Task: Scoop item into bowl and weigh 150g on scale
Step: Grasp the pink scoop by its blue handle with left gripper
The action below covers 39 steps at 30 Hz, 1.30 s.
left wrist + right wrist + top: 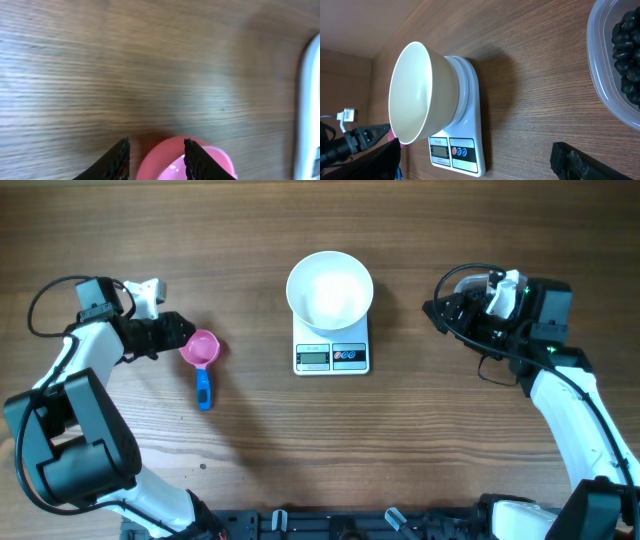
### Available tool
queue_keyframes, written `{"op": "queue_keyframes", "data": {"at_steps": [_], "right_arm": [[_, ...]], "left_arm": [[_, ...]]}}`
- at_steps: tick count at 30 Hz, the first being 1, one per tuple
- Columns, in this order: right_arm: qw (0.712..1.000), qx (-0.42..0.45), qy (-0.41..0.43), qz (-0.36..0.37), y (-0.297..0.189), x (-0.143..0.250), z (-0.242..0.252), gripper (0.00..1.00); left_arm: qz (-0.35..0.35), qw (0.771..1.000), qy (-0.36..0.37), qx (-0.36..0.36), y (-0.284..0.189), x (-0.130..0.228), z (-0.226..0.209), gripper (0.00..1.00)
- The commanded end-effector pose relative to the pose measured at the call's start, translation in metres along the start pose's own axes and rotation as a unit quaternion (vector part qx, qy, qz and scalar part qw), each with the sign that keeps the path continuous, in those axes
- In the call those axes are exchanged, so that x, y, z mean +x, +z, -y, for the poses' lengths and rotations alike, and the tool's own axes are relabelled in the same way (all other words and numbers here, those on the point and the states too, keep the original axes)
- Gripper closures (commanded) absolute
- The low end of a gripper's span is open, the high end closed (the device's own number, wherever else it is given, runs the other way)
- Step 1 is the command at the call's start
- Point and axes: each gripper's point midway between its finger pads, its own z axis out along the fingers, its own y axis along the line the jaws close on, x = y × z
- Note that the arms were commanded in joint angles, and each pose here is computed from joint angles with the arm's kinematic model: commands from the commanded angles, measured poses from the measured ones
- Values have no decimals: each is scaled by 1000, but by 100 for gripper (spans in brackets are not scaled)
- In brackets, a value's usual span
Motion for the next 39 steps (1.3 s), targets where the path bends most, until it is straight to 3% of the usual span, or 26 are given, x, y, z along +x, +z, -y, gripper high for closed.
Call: {"op": "queue_keyframes", "data": {"at_steps": [1, 6, 13, 31, 39], "right_arm": [[1000, 7, -12, 3, 2, -3, 2, 2], [1000, 7, -12, 3, 2, -3, 2, 1], [1000, 8, -14, 6, 2, -5, 2, 2], [1000, 19, -19, 10, 1, -6, 6, 2], [999, 22, -26, 11, 1, -7, 7, 2]], "left_arm": [[-11, 999, 29, -15, 0, 2, -3, 61], [-19, 999, 36, 5, 2, 10, 4, 59], [-18, 999, 36, 4, 1, 10, 4, 45], [-51, 998, 45, 0, 3, 28, 3, 49], [-35, 998, 55, 5, -19, 3, 13, 43]]}}
